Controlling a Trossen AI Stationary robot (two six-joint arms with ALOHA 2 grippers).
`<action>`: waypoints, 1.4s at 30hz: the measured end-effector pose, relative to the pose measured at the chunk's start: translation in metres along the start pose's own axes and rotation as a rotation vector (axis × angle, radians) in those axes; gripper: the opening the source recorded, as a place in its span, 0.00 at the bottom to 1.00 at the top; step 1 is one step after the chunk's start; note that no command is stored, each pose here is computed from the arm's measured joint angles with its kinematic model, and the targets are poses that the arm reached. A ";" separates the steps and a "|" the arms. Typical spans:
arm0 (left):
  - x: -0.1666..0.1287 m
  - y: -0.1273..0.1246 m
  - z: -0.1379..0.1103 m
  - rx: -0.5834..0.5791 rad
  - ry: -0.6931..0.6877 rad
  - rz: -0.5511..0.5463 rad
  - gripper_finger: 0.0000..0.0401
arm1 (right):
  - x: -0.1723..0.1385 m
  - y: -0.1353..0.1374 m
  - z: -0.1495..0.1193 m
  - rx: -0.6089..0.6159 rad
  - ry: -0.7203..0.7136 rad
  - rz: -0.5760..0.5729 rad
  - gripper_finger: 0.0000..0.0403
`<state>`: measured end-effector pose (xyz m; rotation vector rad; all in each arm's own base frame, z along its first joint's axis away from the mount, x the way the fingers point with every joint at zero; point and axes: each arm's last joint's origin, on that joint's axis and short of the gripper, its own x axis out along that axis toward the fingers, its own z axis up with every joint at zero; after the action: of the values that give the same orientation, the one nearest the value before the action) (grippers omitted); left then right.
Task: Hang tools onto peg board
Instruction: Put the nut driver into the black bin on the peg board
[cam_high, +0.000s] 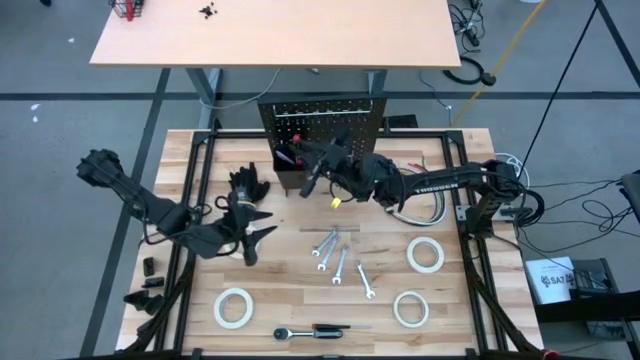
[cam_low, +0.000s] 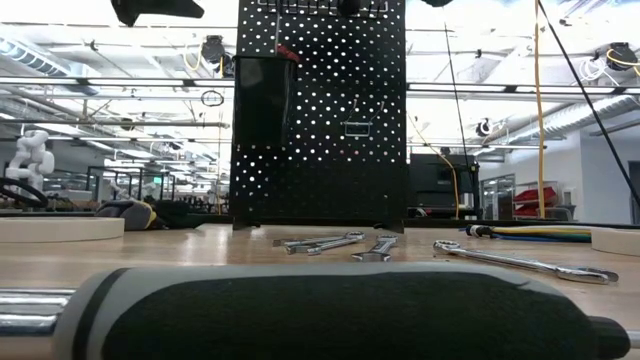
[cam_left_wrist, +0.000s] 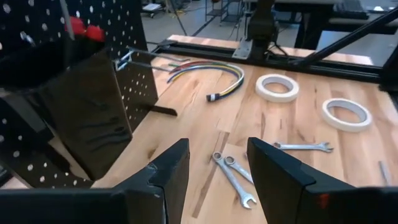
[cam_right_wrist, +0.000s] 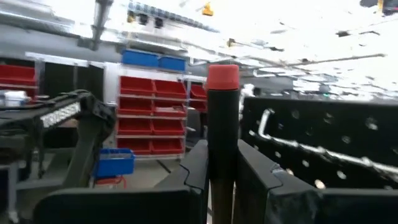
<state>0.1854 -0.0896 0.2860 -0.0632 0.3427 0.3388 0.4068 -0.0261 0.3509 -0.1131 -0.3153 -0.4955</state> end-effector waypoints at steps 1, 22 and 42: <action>0.002 -0.001 -0.001 -0.007 0.004 0.008 0.41 | 0.001 -0.001 0.000 -0.002 -0.006 0.012 0.11; 0.022 -0.019 -0.011 -0.070 0.023 0.002 0.41 | 0.006 -0.005 -0.030 -0.015 0.156 0.039 0.25; 0.013 -0.028 -0.016 -0.034 0.059 -0.083 0.41 | -0.018 0.025 0.010 0.055 0.095 0.136 0.55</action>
<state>0.2015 -0.1134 0.2666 -0.1208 0.3918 0.2610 0.4015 0.0060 0.3539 -0.0568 -0.2261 -0.3557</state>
